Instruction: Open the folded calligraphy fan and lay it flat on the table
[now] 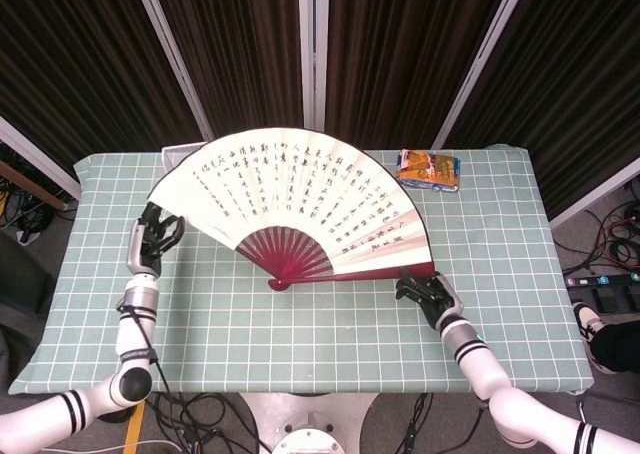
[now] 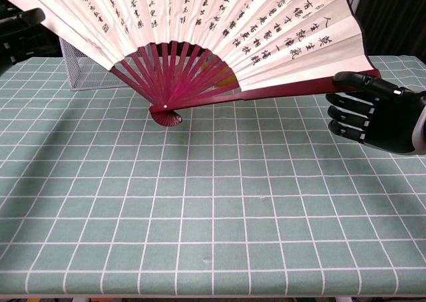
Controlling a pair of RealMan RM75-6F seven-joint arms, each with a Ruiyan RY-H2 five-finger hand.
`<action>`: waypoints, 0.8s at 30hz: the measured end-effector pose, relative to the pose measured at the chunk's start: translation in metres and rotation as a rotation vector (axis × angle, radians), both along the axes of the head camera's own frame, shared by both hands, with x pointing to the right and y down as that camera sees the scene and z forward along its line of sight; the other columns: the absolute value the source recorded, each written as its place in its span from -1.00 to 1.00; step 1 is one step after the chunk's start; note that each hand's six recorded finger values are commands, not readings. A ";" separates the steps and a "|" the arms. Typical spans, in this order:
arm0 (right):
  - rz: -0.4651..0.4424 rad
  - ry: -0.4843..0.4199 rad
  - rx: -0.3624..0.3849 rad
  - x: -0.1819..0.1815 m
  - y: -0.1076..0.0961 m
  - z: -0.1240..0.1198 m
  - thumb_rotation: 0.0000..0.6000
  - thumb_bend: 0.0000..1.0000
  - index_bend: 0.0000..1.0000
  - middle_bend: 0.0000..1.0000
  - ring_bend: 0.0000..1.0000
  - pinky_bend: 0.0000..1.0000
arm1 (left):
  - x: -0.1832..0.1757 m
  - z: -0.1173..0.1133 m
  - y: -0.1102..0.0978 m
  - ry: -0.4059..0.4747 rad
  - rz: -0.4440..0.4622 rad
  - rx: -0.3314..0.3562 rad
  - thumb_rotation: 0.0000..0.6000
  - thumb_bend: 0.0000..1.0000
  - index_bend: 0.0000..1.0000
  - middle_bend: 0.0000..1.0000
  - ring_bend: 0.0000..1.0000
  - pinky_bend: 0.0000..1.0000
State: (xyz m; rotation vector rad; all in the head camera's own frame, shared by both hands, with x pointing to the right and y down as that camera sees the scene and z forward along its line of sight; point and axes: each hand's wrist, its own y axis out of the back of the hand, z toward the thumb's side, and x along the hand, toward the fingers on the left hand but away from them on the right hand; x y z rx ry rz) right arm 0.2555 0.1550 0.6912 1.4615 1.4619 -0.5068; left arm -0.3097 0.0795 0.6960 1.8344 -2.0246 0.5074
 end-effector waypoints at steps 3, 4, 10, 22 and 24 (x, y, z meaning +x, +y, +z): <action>-0.006 -0.002 -0.008 0.000 0.001 0.000 1.00 -0.07 0.86 0.36 0.15 0.22 | -0.010 -0.002 -0.004 -0.093 0.015 0.039 1.00 -0.21 -0.53 -0.87 -0.97 -0.57; -0.006 -0.001 -0.014 0.001 0.001 0.000 1.00 -0.07 0.85 0.36 0.15 0.21 | -0.014 -0.003 -0.005 -0.134 0.028 0.056 1.00 -0.21 -0.53 -0.87 -0.97 -0.57; -0.011 -0.001 -0.043 0.002 0.004 0.001 1.00 -0.07 0.84 0.35 0.15 0.21 | -0.033 -0.006 -0.012 -0.275 0.030 0.128 1.00 -0.21 -0.54 -0.88 -0.97 -0.57; -0.086 -0.027 -0.023 -0.001 0.009 -0.013 1.00 -0.29 -0.94 -0.83 -0.88 -0.74 | -0.037 -0.008 -0.014 -0.317 0.073 0.142 1.00 -0.21 -0.54 -0.88 -0.97 -0.61; -0.120 -0.038 -0.020 -0.001 0.012 -0.017 1.00 -0.38 -1.00 -0.96 -0.99 -0.89 | -0.037 -0.008 -0.013 -0.319 0.079 0.143 1.00 -0.21 -0.54 -0.88 -0.97 -0.61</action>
